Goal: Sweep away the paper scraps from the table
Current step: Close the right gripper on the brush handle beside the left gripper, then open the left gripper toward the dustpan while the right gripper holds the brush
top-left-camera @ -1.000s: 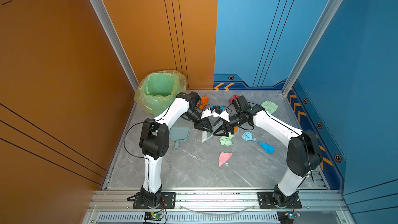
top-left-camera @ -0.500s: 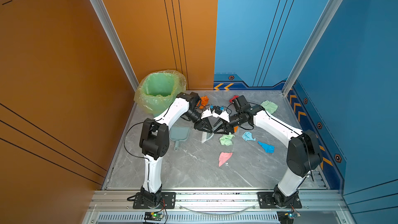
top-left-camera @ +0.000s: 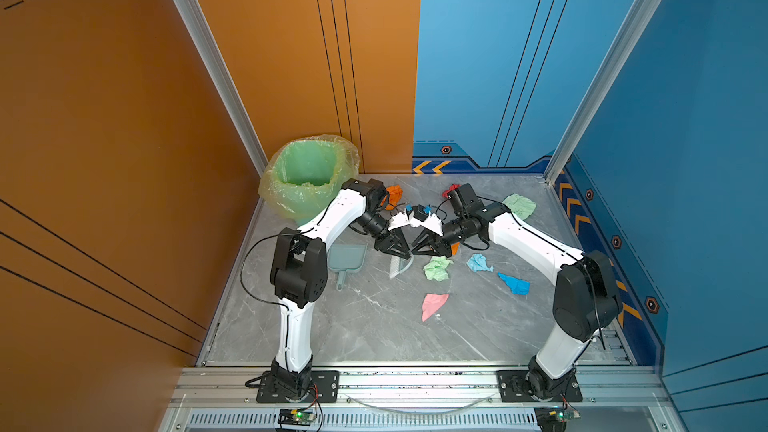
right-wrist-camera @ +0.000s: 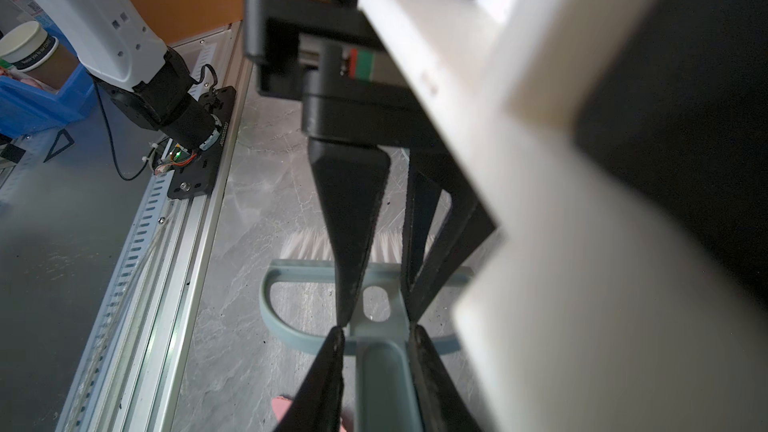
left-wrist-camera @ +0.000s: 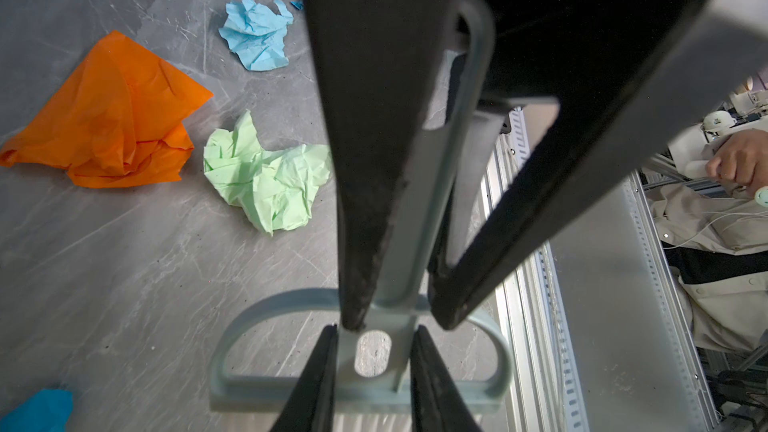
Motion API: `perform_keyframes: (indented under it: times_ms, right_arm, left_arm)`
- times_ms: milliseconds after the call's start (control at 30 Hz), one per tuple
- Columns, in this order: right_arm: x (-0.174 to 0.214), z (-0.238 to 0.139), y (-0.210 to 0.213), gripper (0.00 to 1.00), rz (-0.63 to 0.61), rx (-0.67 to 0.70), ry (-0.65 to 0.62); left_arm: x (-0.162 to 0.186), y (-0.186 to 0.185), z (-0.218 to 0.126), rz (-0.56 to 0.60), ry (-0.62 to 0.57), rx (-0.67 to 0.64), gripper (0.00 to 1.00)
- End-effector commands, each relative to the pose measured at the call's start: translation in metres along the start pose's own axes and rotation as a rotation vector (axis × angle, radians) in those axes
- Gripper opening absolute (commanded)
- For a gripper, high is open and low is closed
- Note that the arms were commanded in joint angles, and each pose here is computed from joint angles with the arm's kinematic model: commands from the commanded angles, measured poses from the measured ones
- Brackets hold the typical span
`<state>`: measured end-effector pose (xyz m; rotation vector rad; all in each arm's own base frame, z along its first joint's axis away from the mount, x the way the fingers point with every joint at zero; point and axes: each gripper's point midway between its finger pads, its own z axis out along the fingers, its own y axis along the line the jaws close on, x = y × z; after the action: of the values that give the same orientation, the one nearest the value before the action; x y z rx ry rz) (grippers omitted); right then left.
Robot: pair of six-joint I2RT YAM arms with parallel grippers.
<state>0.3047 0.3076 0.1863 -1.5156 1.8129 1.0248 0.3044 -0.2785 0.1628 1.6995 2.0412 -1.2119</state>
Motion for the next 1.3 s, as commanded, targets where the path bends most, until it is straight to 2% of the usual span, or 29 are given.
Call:
perform_keyframes:
  times_ms: [0, 167, 400, 533, 767, 833, 1133, 1167, 1200, 1267]
  right_arm:
    - [0.005, 0.002, 0.004, 0.24, 0.106, -0.019, 0.031]
    - [0.006, 0.002, 0.005, 0.17, 0.114, -0.022, 0.033]
    - [0.003, 0.001, 0.003, 0.0, 0.117, -0.021, 0.029]
    - [0.002, 0.001, 0.002, 0.0, 0.121, -0.022, 0.026]
    - [0.0, -0.004, 0.002, 0.0, 0.125, -0.017, 0.016]
    - [0.001, -0.004, 0.002, 0.0, 0.131, -0.016, 0.016]
    - [0.003, -0.007, -0.001, 0.0, 0.145, -0.011, 0.014]
    - [0.003, -0.007, -0.001, 0.0, 0.146, -0.011, 0.014]
    - [0.004, -0.007, -0.001, 0.0, 0.148, -0.013, 0.013]
    - [0.004, -0.007, 0.0, 0.0, 0.15, -0.015, 0.014]
  left_arm:
    - [-0.011, 0.007, 0.0, 0.071, -0.019, -0.024, 0.02]
    - [-0.011, 0.007, 0.0, 0.07, -0.02, -0.023, 0.02]
    - [-0.01, 0.008, 0.0, 0.065, -0.021, -0.022, 0.02]
    - [-0.008, 0.009, 0.0, 0.062, -0.017, -0.024, 0.03]
    - [-0.004, 0.014, -0.003, 0.057, 0.001, -0.043, 0.13]
    - [-0.003, 0.015, -0.003, 0.018, 0.005, -0.05, 0.14]
    - [0.002, 0.02, -0.005, 0.004, 0.025, -0.07, 0.18]
    - [0.002, 0.021, -0.006, 0.003, 0.026, -0.074, 0.77]
    - [0.003, 0.021, -0.007, 0.001, 0.027, -0.076, 0.98]
    - [0.003, 0.021, -0.008, 0.003, 0.028, -0.079, 0.98]
